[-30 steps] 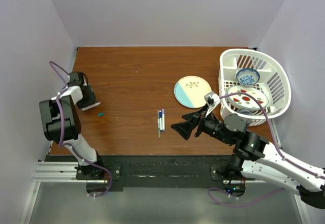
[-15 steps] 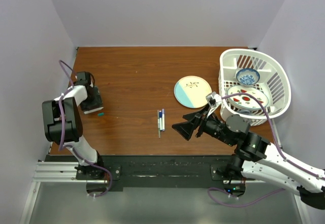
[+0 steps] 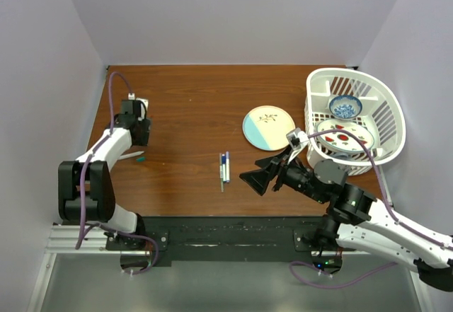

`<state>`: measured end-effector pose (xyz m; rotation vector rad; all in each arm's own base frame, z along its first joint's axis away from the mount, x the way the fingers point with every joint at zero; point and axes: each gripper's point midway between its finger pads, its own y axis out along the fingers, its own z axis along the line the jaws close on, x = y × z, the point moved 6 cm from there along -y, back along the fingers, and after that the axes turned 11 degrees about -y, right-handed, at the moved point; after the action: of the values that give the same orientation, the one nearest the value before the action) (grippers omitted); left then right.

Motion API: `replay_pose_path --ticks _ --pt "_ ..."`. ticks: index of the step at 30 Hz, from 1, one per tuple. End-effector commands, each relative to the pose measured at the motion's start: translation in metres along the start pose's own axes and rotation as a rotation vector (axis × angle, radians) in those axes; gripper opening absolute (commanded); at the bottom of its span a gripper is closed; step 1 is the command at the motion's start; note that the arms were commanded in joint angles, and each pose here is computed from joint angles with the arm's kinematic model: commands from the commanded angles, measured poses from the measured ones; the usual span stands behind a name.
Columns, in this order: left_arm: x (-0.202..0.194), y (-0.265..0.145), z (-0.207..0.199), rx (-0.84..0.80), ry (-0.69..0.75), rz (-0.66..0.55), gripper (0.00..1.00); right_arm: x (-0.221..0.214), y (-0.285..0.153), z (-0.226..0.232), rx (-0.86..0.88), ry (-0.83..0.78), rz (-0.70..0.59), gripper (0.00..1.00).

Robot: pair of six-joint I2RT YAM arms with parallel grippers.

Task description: Insert the pens into the pen caps

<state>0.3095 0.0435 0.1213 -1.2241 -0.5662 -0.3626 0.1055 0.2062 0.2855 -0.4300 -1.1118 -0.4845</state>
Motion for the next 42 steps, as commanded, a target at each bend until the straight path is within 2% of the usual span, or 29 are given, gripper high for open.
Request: replay_pose_path --ticks 1,8,10,15,19,20,23,24,25,26,27,28,29,30,31,32,33,34,35,37,38,42 --pt "0.019 -0.008 -0.010 -0.068 0.316 -0.062 0.65 0.007 0.005 0.002 -0.003 0.003 -0.012 0.94" --pt "0.020 -0.015 0.000 -0.049 0.579 -0.075 0.58 0.007 0.010 -0.001 -0.046 -0.053 0.060 0.94" --pt "0.019 -0.014 0.003 -0.033 0.612 -0.077 0.56 0.009 0.011 0.000 -0.044 -0.060 0.056 0.94" --pt "0.008 -0.007 -0.006 -0.127 0.643 -0.029 0.53 0.009 0.015 0.000 -0.049 -0.082 0.075 0.95" --pt "0.002 -0.003 0.003 -0.034 0.621 -0.027 0.53 0.009 0.020 -0.001 -0.051 -0.089 0.081 0.95" --pt "0.006 0.000 0.011 0.037 0.583 -0.053 0.54 0.010 0.021 0.000 -0.046 -0.091 0.080 0.95" --pt "0.018 0.009 0.014 0.070 0.378 -0.082 0.57 0.009 0.022 0.000 -0.042 -0.090 0.080 0.95" --pt "0.022 0.012 0.014 0.093 0.255 -0.081 0.56 0.008 0.023 0.000 -0.041 -0.090 0.080 0.95" --pt "0.027 0.013 0.014 0.121 0.192 -0.077 0.55 0.008 0.023 0.000 -0.041 -0.090 0.080 0.95" --pt "0.037 0.017 0.032 0.229 0.092 -0.047 0.54 0.007 0.023 0.000 -0.039 -0.090 0.079 0.95" --pt "0.041 0.019 0.033 0.274 -0.100 -0.048 0.54 0.006 0.023 0.001 -0.033 -0.092 0.081 0.95" --pt "0.035 0.019 0.037 0.299 -0.178 0.023 0.48 0.006 0.023 0.001 -0.031 -0.091 0.080 0.95" --pt "0.050 0.027 0.042 0.215 -0.305 0.050 0.40 0.007 0.023 0.001 -0.029 -0.093 0.078 0.95" --pt "0.047 0.033 0.040 0.126 -0.414 0.090 0.43 0.006 0.024 0.001 -0.028 -0.094 0.078 0.95" --pt "0.043 0.038 0.039 0.024 -0.487 0.119 0.99 0.007 0.023 0.002 -0.021 -0.095 0.076 0.95" --pt "0.035 0.041 0.043 -0.194 -0.625 0.117 1.00 0.008 0.024 0.002 -0.024 -0.097 0.075 0.95" --pt "0.033 0.037 0.042 -0.318 -0.749 0.085 1.00 0.010 0.023 0.003 -0.022 -0.103 0.074 0.95" --pt "0.041 0.034 0.050 -0.408 -0.816 -0.027 1.00 0.011 0.023 0.002 -0.023 -0.108 0.075 0.95" --pt "0.027 0.024 0.067 -0.371 -0.893 -0.056 1.00 0.012 0.022 0.002 -0.030 -0.113 0.079 0.95" --pt "0.024 0.015 0.084 -0.239 -0.910 -0.087 1.00 0.013 0.020 0.000 -0.047 -0.121 0.078 0.95" --pt "0.036 0.005 0.096 -0.179 -0.902 -0.141 1.00 0.014 0.019 0.000 -0.047 -0.123 0.078 0.95" --pt "0.053 -0.015 0.118 -0.050 -0.914 -0.182 1.00 0.014 0.019 -0.001 -0.058 -0.106 0.054 0.95"
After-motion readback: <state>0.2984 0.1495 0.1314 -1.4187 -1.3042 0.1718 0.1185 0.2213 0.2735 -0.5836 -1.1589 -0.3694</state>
